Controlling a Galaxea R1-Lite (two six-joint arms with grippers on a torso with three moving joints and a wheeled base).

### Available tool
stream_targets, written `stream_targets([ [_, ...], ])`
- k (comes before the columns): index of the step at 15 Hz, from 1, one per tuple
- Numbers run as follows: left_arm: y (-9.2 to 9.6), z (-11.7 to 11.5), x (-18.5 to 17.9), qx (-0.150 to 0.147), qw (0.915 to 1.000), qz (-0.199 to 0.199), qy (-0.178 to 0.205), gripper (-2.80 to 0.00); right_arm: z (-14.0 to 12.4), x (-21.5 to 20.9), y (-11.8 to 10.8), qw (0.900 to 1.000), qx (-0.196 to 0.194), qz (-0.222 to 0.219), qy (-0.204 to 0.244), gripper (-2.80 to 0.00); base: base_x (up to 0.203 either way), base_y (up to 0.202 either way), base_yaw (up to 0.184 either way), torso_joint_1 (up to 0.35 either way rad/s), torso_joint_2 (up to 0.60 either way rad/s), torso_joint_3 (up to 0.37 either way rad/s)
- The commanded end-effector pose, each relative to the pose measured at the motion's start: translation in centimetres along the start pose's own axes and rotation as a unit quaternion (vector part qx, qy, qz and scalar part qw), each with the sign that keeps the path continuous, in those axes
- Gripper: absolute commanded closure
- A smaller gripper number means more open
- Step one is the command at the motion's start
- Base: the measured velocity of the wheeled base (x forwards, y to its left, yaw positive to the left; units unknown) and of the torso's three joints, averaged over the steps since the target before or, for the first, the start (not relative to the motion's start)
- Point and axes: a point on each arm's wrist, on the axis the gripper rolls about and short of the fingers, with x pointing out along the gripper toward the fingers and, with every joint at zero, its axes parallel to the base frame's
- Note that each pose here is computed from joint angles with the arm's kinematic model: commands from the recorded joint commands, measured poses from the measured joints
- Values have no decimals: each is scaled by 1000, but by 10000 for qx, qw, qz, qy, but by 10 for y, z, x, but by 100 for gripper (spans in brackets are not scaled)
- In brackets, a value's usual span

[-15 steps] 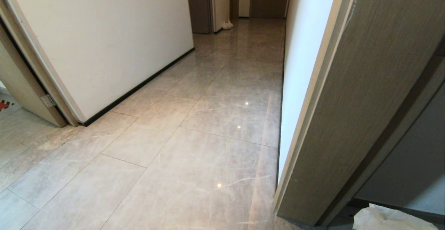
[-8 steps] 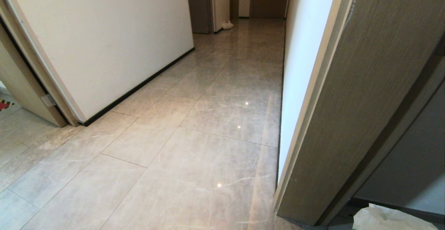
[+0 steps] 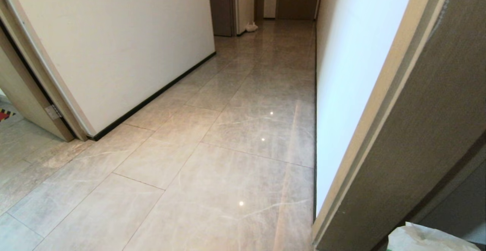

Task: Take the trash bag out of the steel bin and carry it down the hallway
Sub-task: Put the trash bag at the door

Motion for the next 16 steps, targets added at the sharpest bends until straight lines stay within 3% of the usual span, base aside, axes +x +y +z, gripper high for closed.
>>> stream_targets([
  [1,0,0,0,3,10000,2,2,0,0,0,0,10000,7,5,4,0,194,194,4,5,0,2],
  [5,0,0,0,10,10000,2,2,0,0,0,0,10000,7,5,4,0,120,133,5,3,2,1],
  [16,0,0,0,9,10000,2,2,0,0,0,0,10000,-40,36,2,0,0,0,0,0,0,0],
])
